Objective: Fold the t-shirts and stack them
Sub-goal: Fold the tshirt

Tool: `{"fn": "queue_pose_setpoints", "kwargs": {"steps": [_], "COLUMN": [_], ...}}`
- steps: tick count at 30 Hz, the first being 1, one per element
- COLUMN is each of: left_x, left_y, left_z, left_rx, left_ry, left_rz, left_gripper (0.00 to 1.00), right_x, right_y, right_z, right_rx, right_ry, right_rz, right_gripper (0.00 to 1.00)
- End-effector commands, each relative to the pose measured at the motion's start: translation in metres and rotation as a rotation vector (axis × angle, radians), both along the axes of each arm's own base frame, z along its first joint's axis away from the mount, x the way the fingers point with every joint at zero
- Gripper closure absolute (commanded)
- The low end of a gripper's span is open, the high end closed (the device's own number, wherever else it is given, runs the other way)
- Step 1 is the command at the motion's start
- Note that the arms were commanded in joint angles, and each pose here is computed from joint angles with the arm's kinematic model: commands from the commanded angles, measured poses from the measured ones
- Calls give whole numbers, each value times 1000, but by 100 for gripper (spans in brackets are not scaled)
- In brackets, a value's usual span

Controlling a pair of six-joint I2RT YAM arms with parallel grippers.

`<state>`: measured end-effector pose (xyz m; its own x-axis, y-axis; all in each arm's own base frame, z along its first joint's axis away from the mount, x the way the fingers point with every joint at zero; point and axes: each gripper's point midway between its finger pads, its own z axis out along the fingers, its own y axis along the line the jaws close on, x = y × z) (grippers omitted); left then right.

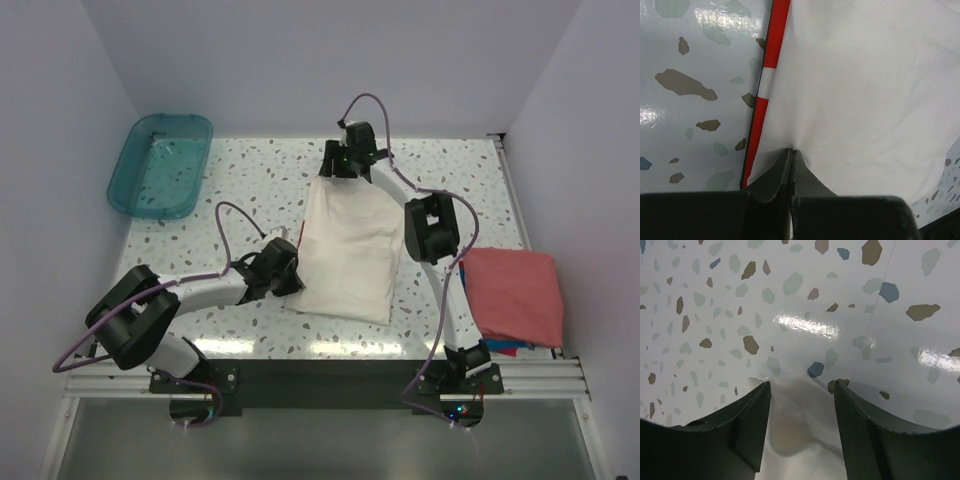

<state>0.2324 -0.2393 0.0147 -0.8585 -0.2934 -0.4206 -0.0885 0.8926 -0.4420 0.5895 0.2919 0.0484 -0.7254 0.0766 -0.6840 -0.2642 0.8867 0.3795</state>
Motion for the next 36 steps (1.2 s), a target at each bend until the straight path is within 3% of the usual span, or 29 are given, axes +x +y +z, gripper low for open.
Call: {"fn": "queue_pose_setpoints", "kwargs": {"steps": [1,3,6,8,11,15,20,27,36], "left_x": [-32,-32,-33,-33,-34,-34,-34,-35,-37], "left_y": [26,26,27,28,28,27,26,27,31], "left_z": [-31,-31,-31,-31,-31,-31,-30,-28,-28], "left_rx": [111,109,109,107,104,101,94,97,105], "left_ry": [106,108,106,105,104,102,102,100,102], "left_rz": [-8,-6,-5,-4,-1,-6,-9,-9,-13], "left_gripper": [100,100,100,100,100,100,100,100,100], "right_x": [25,26,26,26,23,11,-11,-26,-17], "right_y": [-6,-8,-12,-12,-10,0,28,54,48], "right_z": [55,58,56,56,65,86,99,76,63], "right_rx": [88,78,67,69,82,52,-154,-491,-678], "right_ry": [-103,-109,-104,-104,-128,-208,-331,-424,-483], "right_rz": [-54,-59,-73,-75,-60,23,120,255,258], "right_gripper": [44,48,65,71,70,61,58,58,59]}}
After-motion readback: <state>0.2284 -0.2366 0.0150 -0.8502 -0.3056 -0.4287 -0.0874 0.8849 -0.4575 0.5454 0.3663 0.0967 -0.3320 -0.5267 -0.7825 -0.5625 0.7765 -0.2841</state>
